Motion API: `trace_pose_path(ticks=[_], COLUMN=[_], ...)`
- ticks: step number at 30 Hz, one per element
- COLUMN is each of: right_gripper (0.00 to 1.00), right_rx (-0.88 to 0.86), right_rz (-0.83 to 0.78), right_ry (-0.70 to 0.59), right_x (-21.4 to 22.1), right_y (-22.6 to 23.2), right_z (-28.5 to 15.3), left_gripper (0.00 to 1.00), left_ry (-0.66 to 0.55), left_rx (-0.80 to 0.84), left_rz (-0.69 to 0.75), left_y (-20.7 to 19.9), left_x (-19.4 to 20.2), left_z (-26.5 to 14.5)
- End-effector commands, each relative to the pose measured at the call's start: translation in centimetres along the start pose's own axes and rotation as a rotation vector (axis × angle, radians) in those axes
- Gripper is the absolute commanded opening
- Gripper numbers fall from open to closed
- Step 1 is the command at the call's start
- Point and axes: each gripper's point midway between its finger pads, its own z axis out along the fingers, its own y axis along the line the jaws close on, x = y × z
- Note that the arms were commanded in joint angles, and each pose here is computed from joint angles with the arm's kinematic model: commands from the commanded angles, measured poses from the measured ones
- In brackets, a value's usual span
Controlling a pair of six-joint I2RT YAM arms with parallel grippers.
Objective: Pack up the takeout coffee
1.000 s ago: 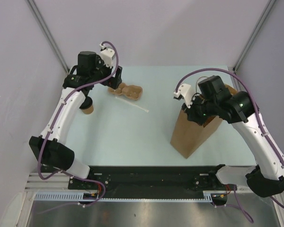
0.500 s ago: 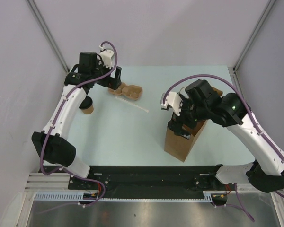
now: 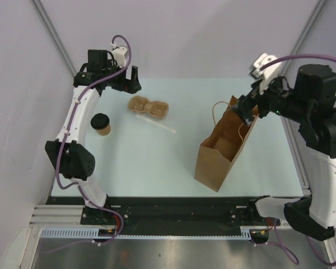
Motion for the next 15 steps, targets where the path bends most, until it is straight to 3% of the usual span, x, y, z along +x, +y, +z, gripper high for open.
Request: trace_pose_path(ticks=[1, 5, 12, 15], right_gripper=[1.0, 1.0, 0.96, 0.88], right_rx=[0.008, 0.041, 0.03, -0.012], right_rz=[0.156, 0.304, 0.296, 0.304], right_ry=[0.032, 0.171, 0.313, 0.353], right_x=[2.7, 8.2, 13.3, 15.0], right_y=[-3.8, -8.5, -11.7, -11.5], right_z=[1.0, 2.6, 5.7, 6.6], left_gripper=[0.99, 1.0, 1.0, 0.99], left_ry=[-0.015, 0.063, 0.1, 0.123], left_rx=[0.061, 0.058, 0.034, -0.001], left_rz=[-0.019, -0.057, -0.104, -0.098], left_y=[0.6, 2.7, 6.9, 8.2], left_x=[-1.4, 0.0, 1.8, 2.9], left_z=[0.6, 3.6, 6.9, 8.4])
